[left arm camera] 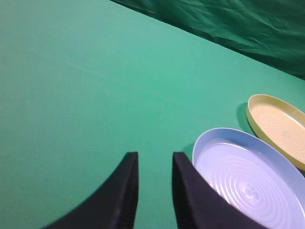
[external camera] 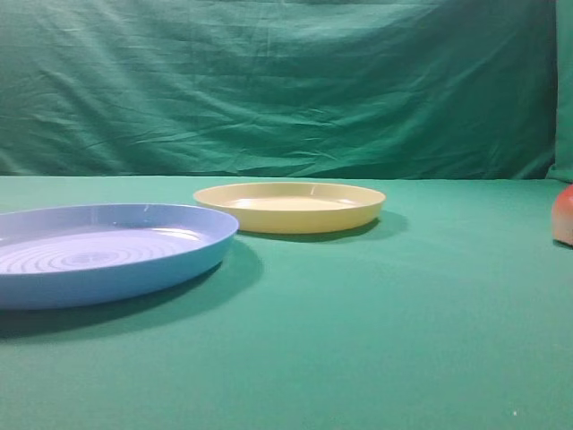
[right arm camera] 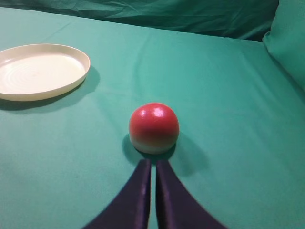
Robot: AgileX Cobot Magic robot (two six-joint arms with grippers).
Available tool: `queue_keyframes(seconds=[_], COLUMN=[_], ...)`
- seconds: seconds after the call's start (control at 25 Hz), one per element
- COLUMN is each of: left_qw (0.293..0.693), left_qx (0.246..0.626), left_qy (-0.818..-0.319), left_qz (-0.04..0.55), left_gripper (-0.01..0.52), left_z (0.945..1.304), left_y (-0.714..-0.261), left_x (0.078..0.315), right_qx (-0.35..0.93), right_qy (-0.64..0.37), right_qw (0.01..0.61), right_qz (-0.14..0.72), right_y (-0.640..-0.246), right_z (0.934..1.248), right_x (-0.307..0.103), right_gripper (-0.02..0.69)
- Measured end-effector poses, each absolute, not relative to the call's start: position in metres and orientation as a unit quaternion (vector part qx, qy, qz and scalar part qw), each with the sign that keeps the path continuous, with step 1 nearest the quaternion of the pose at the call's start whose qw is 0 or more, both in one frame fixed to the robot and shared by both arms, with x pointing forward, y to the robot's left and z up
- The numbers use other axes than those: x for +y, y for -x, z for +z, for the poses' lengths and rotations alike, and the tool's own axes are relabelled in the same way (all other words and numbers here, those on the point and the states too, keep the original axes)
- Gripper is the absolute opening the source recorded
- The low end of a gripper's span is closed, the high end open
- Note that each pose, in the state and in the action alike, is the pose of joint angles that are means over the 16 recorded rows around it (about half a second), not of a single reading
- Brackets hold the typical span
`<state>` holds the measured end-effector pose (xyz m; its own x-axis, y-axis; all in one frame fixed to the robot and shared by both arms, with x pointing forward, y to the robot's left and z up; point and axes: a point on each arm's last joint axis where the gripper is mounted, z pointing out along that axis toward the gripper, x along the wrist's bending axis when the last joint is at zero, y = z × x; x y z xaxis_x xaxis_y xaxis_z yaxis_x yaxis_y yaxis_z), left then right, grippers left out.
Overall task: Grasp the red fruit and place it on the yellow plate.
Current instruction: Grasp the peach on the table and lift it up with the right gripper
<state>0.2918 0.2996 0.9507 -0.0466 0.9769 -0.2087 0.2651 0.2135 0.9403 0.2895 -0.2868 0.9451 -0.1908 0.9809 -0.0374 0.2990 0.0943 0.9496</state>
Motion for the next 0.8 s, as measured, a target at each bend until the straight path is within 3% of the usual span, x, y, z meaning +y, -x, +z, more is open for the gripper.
queue_keyframes(seconds=[0.8], left_qw=[0.474], left_qx=[0.618], left_qy=[-0.502], left_qz=[0.376], left_gripper=[0.157], left_z=[0.9507], left_y=[-0.2918], left_x=[0.2996], right_qx=[0.634], right_qy=[-0.504], right_qw=[0.387], right_qz=[0.441], right_y=[-0.2896], right_z=[0.9451], right_x=[-0.287], right_gripper=[0.0])
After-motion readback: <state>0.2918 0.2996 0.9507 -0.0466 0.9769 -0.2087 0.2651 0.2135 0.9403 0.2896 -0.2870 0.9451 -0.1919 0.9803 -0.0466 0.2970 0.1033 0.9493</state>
